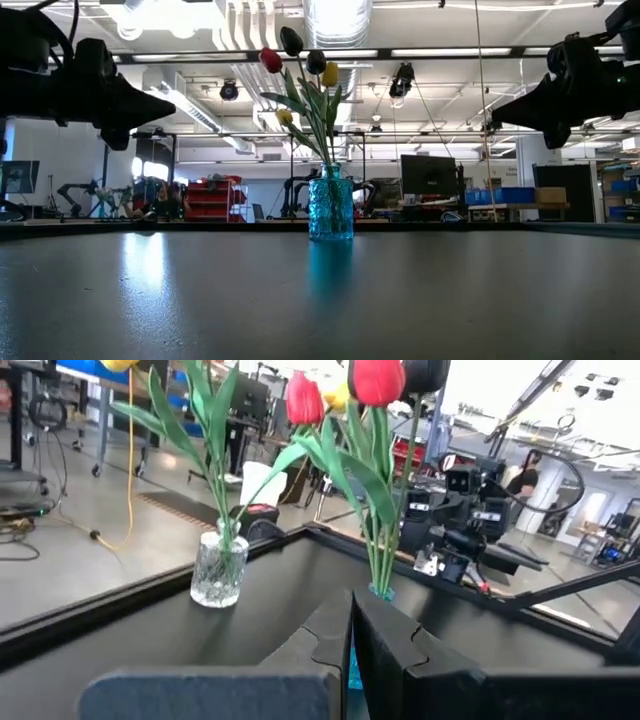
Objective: Sort flowers into vase by color
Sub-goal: Return to Home Position
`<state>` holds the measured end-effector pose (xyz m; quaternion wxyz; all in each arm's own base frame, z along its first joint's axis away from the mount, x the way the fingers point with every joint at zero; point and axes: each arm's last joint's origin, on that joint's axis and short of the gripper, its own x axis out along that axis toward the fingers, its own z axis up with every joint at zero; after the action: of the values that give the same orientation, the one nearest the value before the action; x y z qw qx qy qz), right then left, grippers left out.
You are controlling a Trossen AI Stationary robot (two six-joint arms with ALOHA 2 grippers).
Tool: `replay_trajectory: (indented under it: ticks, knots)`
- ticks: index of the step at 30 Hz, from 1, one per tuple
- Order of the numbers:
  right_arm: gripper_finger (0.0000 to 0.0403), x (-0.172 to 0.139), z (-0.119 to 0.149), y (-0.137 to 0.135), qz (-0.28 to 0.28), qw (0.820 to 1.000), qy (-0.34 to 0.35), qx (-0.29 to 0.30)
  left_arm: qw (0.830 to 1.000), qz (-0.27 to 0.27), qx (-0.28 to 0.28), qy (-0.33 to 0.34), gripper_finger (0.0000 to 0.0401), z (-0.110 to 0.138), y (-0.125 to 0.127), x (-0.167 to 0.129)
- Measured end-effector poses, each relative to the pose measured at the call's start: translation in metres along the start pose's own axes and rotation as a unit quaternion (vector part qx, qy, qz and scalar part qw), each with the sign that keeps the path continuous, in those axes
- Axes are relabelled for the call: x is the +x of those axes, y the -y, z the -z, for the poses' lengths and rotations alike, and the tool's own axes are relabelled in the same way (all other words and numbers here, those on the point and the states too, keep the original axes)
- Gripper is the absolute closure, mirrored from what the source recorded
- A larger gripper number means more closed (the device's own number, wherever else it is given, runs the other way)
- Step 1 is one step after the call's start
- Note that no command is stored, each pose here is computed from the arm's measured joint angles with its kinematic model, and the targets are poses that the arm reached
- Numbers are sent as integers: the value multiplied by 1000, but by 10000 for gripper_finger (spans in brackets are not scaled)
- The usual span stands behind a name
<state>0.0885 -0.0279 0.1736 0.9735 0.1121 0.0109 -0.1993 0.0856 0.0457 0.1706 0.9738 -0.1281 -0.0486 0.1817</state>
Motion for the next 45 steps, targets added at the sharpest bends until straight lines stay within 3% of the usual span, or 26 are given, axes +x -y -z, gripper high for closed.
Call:
replay_trajectory:
  ticks: [5, 12, 45]
  knots:
    - [393, 1, 1, 0, 3, 999, -12, 45, 999, -7, -39, -24, 401, 4, -2, 3]
    - [393, 3, 3, 0, 7, 998, -24, 50, 983, -26, -173, -58, 401, 10, -4, 7]
    - [394, 3, 3, 0, 7, 998, -25, 51, 976, -50, -184, -108, 401, 19, -8, 13]
